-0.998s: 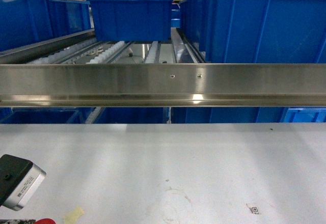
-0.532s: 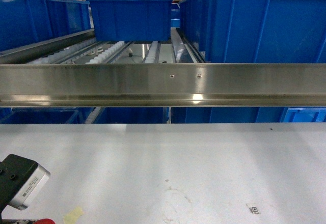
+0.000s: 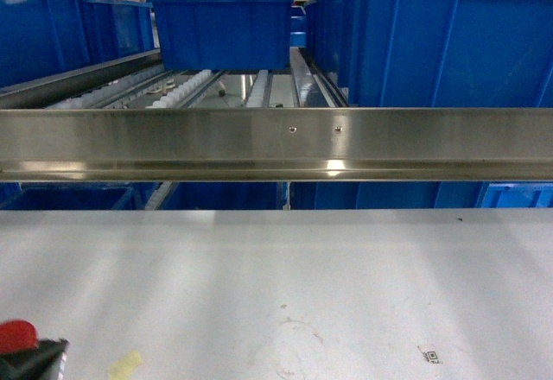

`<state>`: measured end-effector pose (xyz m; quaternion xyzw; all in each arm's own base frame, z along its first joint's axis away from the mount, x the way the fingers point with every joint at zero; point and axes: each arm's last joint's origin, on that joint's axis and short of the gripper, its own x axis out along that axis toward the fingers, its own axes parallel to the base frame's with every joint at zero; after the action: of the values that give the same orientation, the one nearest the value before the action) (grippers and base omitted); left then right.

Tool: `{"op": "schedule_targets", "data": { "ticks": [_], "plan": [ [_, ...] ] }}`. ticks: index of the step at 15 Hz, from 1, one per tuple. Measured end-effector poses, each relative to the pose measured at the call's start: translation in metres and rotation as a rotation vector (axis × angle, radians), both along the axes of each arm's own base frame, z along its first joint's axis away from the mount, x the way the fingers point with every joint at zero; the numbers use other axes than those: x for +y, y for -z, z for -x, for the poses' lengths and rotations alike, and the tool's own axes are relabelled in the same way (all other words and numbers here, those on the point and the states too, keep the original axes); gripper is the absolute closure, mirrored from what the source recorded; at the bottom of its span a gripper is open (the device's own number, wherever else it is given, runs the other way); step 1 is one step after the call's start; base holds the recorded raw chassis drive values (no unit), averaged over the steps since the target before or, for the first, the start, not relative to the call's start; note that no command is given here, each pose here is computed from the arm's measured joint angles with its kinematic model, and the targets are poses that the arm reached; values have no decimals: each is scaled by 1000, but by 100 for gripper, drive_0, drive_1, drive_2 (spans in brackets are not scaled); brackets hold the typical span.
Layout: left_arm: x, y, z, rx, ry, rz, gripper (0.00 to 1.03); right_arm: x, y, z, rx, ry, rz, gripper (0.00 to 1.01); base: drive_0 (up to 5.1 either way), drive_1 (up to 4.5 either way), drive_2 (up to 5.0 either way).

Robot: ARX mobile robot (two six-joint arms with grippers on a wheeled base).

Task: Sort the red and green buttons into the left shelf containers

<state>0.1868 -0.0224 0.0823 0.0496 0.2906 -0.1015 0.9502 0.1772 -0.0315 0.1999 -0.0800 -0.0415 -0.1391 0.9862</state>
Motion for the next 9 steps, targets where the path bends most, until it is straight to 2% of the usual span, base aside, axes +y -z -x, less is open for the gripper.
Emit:
{"op": "schedule_targets", "data": {
  "ticks": [5, 8, 9],
  "plan": [
    [12, -33, 27, -185, -56, -47, 70, 0, 0, 0, -1, 0, 0, 69, 0, 0, 0],
    [19, -65, 50, -338, -123, -48, 70, 0, 0, 0, -1, 0, 0, 69, 0, 0, 0],
    [24, -75, 60, -376, -148, -33, 70, 0, 0, 0, -1, 0, 0, 69, 0, 0, 0]
  ]
}}
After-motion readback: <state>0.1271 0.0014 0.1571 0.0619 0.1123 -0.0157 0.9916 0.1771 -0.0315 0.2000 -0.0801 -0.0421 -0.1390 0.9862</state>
